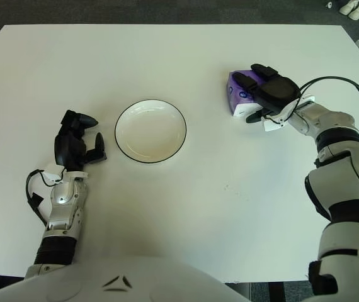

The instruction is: Put the tissue paper into the plate.

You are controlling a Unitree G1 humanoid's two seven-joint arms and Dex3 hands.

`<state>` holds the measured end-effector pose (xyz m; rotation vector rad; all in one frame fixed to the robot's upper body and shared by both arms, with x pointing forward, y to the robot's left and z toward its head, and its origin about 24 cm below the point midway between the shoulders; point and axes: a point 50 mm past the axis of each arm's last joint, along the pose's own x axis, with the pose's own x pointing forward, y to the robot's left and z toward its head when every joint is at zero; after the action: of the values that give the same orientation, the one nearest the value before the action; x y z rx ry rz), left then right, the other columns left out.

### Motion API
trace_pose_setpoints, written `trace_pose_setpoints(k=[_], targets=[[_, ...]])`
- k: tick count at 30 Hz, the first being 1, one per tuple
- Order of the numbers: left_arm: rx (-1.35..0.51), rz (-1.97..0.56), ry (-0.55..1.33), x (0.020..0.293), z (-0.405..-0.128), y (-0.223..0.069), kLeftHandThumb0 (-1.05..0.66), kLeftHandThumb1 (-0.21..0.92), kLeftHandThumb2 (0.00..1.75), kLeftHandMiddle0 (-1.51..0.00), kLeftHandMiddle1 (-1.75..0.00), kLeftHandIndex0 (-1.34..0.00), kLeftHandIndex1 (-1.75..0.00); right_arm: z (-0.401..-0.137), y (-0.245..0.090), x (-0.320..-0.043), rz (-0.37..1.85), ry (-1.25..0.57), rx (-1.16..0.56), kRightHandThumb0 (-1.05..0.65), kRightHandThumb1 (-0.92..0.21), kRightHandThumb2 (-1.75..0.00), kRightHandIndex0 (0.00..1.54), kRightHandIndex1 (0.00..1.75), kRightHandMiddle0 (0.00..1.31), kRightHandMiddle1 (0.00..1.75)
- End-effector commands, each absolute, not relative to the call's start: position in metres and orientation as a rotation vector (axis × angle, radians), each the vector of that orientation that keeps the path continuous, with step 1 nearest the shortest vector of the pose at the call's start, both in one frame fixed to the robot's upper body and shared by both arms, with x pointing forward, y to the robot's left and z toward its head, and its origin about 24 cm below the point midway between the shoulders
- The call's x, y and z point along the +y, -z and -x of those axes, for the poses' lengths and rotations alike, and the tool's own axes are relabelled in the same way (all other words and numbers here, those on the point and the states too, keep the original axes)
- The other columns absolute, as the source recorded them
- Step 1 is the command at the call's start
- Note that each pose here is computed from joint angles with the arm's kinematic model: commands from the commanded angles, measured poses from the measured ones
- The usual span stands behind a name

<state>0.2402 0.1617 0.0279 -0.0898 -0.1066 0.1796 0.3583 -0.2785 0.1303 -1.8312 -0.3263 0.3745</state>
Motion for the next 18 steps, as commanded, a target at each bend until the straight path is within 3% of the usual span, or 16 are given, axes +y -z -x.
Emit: trace_pose_setpoints(k=[1,18], targets=[[0.065,0.088,-0.2,0.168,-0.22,0.008,-0.01,0.24,1.43,-0.67,-1.75,-0.44,-1.75,-0.355,-0.113,-0.277,1.834,-0.433,-0.257,-1.05,-0.84,-0.13,0.0,0.0,0.0,0.0],[0.073,0.077,-0.217,0.167,-0.218,0.009,-0.01,0.25,1.42,-0.66,-1.75,-0.43,-1.75,-0.364,-0.091,-0.253,1.87,-0.524,-0.163,-1.05,-0.8,-0.1,0.0,0.0,0.0,0.0]])
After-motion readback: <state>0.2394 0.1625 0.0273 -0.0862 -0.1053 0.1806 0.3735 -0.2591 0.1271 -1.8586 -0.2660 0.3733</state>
